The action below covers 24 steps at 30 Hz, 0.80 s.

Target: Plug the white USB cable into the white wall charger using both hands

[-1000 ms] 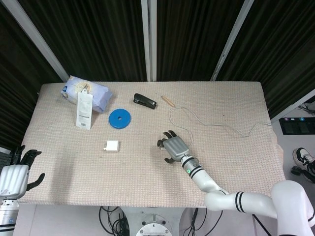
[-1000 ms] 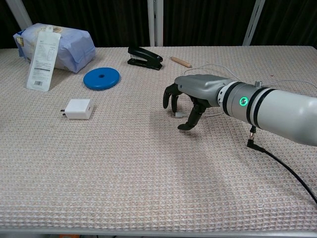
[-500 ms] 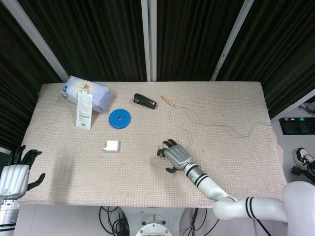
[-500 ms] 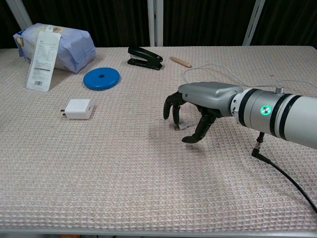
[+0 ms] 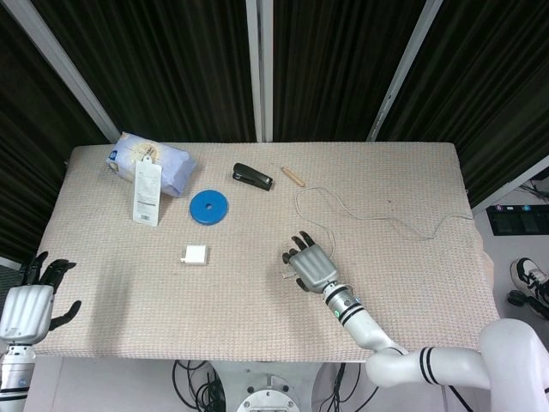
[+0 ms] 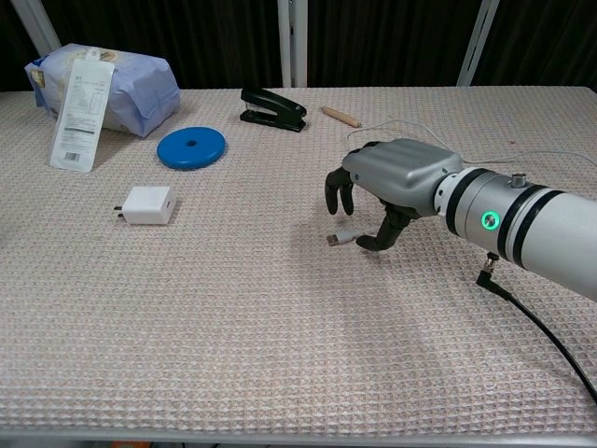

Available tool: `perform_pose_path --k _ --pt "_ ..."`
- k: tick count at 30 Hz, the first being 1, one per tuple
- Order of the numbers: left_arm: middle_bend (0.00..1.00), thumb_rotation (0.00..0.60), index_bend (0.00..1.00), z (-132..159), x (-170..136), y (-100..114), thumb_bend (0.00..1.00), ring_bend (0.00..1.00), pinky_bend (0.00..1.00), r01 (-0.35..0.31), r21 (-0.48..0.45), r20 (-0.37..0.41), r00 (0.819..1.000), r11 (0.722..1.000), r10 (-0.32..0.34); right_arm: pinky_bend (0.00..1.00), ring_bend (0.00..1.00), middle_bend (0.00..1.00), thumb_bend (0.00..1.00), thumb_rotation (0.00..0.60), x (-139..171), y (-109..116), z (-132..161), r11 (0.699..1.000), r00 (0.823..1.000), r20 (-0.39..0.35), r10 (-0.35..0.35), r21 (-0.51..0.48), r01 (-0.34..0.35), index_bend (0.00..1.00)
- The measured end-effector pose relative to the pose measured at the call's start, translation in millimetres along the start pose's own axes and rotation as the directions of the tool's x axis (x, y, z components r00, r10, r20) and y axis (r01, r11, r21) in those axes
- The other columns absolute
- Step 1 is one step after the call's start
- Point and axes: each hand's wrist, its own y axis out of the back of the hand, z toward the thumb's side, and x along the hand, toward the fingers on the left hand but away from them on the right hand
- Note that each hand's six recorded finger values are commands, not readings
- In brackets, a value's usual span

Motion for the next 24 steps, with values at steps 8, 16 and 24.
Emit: perform_pose_path --k 8,16,24 --pt "0.19 0.600 0.23 -2 -1 0 0.22 0.02 0.00 -0.002 -0.003 -0.002 1.000 1.000 0.002 0.07 0.10 0.38 0.27 0.600 -2 -8 2 1.000 1.000 0.010 -0.003 -0.014 0.003 0.42" --pt "0.19 0.600 0.23 -2 0 -1 0.22 0.02 0.00 -0.002 -0.004 -0.002 1.000 1.000 0.002 0.07 0.13 0.41 0.28 0.600 -4 -11 3 1.000 1.000 0.018 -0.010 -0.019 0.010 0.46" --pt "0.19 0.600 0.23 -3 0 -2 0.22 0.02 0.00 -0.002 -0.004 -0.002 1.000 1.000 0.002 0.07 0.13 0.41 0.30 0.600 -6 -13 6 1.000 1.000 0.020 -0.014 -0.005 0.014 0.46"
